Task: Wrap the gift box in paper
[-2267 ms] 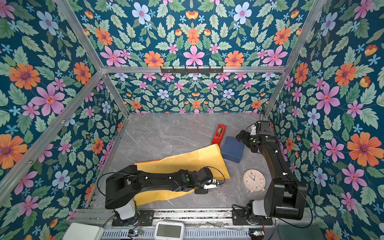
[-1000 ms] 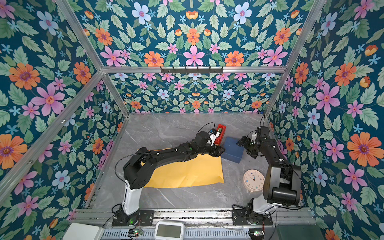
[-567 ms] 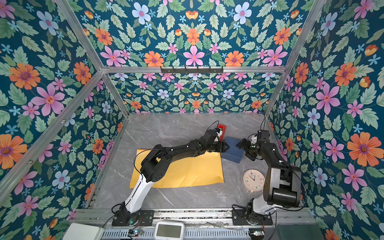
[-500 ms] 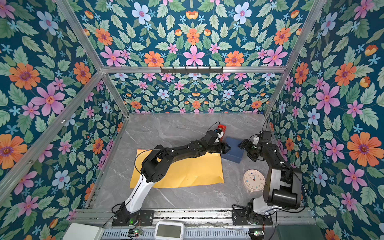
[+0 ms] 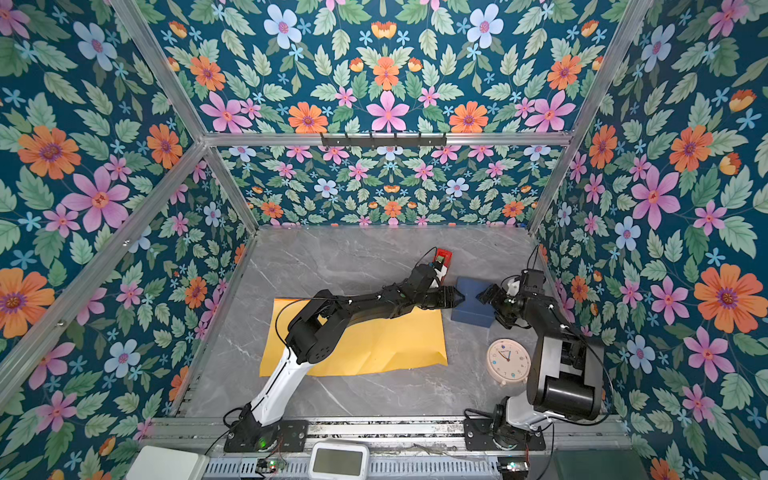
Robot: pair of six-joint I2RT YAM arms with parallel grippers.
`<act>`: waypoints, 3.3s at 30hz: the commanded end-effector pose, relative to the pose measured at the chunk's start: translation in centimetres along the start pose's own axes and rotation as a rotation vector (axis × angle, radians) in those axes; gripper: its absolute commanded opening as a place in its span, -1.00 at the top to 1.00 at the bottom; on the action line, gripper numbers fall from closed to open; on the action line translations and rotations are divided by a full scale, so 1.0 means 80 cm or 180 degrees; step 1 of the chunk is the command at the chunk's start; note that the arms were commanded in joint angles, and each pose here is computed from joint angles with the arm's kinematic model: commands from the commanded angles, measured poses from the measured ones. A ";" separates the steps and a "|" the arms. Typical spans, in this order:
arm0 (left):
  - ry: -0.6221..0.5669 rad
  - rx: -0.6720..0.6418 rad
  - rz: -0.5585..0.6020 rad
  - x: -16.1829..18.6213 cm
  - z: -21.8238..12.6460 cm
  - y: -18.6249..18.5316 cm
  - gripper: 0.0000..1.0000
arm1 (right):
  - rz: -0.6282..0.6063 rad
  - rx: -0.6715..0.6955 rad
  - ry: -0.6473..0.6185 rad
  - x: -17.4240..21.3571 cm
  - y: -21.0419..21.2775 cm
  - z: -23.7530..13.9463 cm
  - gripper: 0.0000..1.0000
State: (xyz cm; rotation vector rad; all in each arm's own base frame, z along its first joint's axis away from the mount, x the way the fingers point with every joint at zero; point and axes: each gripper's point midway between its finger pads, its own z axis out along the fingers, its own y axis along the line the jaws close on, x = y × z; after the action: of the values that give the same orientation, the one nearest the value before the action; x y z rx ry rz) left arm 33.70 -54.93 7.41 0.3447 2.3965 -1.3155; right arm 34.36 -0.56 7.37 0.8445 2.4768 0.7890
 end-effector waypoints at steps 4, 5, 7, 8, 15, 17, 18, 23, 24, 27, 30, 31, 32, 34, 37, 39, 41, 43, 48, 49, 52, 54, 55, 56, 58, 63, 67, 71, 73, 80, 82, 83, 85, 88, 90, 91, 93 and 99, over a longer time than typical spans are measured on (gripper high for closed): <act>0.0181 0.0116 -0.0084 0.017 0.012 -0.012 -0.45 | -0.0002 -0.0329 0.0110 0.020 0.012 0.006 -0.65; 0.0199 0.0157 -0.0086 0.017 0.014 -0.016 -0.44 | 0.0007 -0.0404 0.0126 0.022 0.015 0.007 -0.63; 0.0255 0.0252 -0.0095 0.019 0.016 -0.026 -0.43 | 0.0019 -0.0596 0.0148 0.027 0.025 0.006 -0.60; 0.0288 0.0313 -0.0090 0.020 0.016 -0.033 -0.41 | 0.0015 -0.0669 0.0152 0.030 0.029 0.004 -0.58; 0.0398 0.0725 0.0083 0.024 -0.017 -0.084 -0.30 | -0.0069 -0.1104 0.0101 0.047 0.061 -0.026 -0.51; 0.0469 0.0799 0.0118 0.032 -0.026 -0.093 -0.28 | -0.0115 -0.1207 0.0100 0.055 0.071 -0.034 -0.51; 0.0492 0.0806 0.0137 0.036 -0.030 -0.096 -0.27 | -0.0170 -0.1238 0.0111 0.060 0.076 -0.037 -0.51; 0.0482 0.0764 0.0145 0.050 -0.059 -0.095 -0.26 | -0.0441 -0.1206 0.0226 0.092 0.094 -0.043 -0.51; 0.0480 0.0750 0.0137 0.053 -0.064 -0.094 -0.26 | -0.0475 -0.1202 0.0255 0.098 0.097 -0.043 -0.51; 0.0465 0.0666 0.0114 0.060 -0.083 -0.084 -0.26 | -0.0563 -0.1193 0.0347 0.115 0.107 -0.039 -0.50; 0.0432 0.0559 0.0069 0.069 -0.105 -0.069 -0.26 | -0.0680 -0.1172 0.0442 0.130 0.120 -0.033 -0.50; 0.0423 0.0526 0.0057 0.072 -0.112 -0.064 -0.26 | -0.0725 -0.1156 0.0463 0.135 0.125 -0.031 -0.50; 0.0420 0.0495 0.0038 0.075 -0.119 -0.059 -0.25 | -0.0781 -0.1145 0.0489 0.141 0.132 -0.028 -0.50; 0.0406 0.0438 0.0010 0.081 -0.132 -0.049 -0.26 | -0.0859 -0.1127 0.0535 0.150 0.142 -0.024 -0.50; 0.0391 0.0340 -0.0038 0.091 -0.152 -0.032 -0.26 | -0.0981 -0.1117 0.0625 0.168 0.160 -0.014 -0.50; 0.0378 0.0261 -0.0073 0.097 -0.164 -0.018 -0.26 | -0.1051 -0.1104 0.0688 0.179 0.171 -0.006 -0.50; 0.0357 0.0115 -0.0114 0.104 -0.179 0.004 -0.26 | -0.1114 -0.1082 0.0745 0.190 0.180 0.004 -0.50; 0.0335 -0.0002 -0.0147 0.112 -0.194 0.023 -0.27 | -0.1202 -0.1048 0.0805 0.201 0.190 0.013 -0.50; 0.0246 -0.0151 -0.0255 0.125 -0.231 0.058 -0.29 | -0.1348 -0.1024 0.0966 0.227 0.216 0.040 -0.50; 0.0205 -0.0209 -0.0267 0.125 -0.241 0.066 -0.29 | -0.1371 -0.1034 0.1013 0.233 0.223 0.046 -0.50; 0.0122 -0.0365 -0.0330 0.124 -0.262 0.091 -0.30 | -0.1428 -0.1026 0.1125 0.252 0.239 0.065 -0.50; 0.0117 -0.0468 -0.0341 0.124 -0.273 0.105 -0.31 | -0.1435 -0.1059 0.1181 0.261 0.252 0.075 -0.50; 0.0085 -0.0550 -0.0338 0.122 -0.280 0.112 -0.32 | -0.1438 -0.1075 0.1211 0.266 0.259 0.080 -0.50; 0.0052 -0.0591 -0.0320 0.119 -0.287 0.115 -0.34 | -0.1448 -0.1088 0.1237 0.271 0.266 0.084 -0.51; -0.0015 -0.0668 -0.0314 0.113 -0.299 0.122 -0.37 | -0.1445 -0.1070 0.1318 0.280 0.271 0.096 -0.54; -0.0165 -0.1058 -0.0376 0.104 -0.330 0.158 -0.44 | -0.1524 -0.0855 0.1347 0.279 0.255 0.099 -0.71; -0.0304 -0.1332 -0.0414 0.101 -0.352 0.183 -0.50 | -0.1644 -0.0414 0.1267 0.262 0.206 0.074 -0.78; -0.0492 -0.1370 -0.0433 0.090 -0.373 0.188 -0.59 | -0.1472 -0.0140 0.1266 0.256 0.143 0.054 -0.75; -0.0551 -0.1364 -0.0451 0.084 -0.382 0.190 -0.61 | -0.1394 -0.0160 0.1403 0.275 0.133 0.051 -0.71; -0.0824 -0.1450 -0.0494 0.052 -0.413 0.203 -0.63 | -0.1007 -0.0345 0.1696 0.326 0.124 0.073 -0.49; -0.0819 -0.1473 -0.0469 0.049 -0.413 0.205 -0.63 | -0.0916 -0.0347 0.1695 0.328 0.119 0.078 -0.42; -0.0807 -0.1494 -0.0468 0.049 -0.412 0.207 -0.63 | -0.0886 -0.0358 0.1703 0.329 0.119 0.080 -0.39; -0.0789 -0.1538 -0.0485 0.051 -0.411 0.215 -0.63 | -0.0829 -0.0393 0.1689 0.330 0.120 0.083 -0.32; -0.0800 -0.1494 -0.0598 0.055 -0.411 0.228 -0.63 | -0.0755 -0.0478 0.1657 0.330 0.124 0.088 -0.20; -0.0842 -0.1445 -0.0680 0.056 -0.413 0.235 -0.62 | -0.0749 -0.0559 0.1608 0.328 0.127 0.090 -0.11; -0.0854 -0.1439 -0.0697 0.055 -0.414 0.237 -0.62 | -0.0762 -0.0582 0.1567 0.326 0.128 0.090 -0.07; -0.0856 -0.1427 -0.0710 0.056 -0.412 0.239 -0.62 | -0.0793 -0.0613 0.1481 0.322 0.128 0.092 0.00; -0.0801 -0.1501 -0.0741 0.065 -0.410 0.251 -0.61 | -0.0801 -0.0661 0.1385 0.318 0.126 0.104 0.37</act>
State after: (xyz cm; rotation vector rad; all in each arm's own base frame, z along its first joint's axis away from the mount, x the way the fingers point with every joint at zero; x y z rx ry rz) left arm 29.58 -16.38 5.90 -0.2248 2.4944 -0.7750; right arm 23.38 25.84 2.78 0.2813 2.7678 1.2328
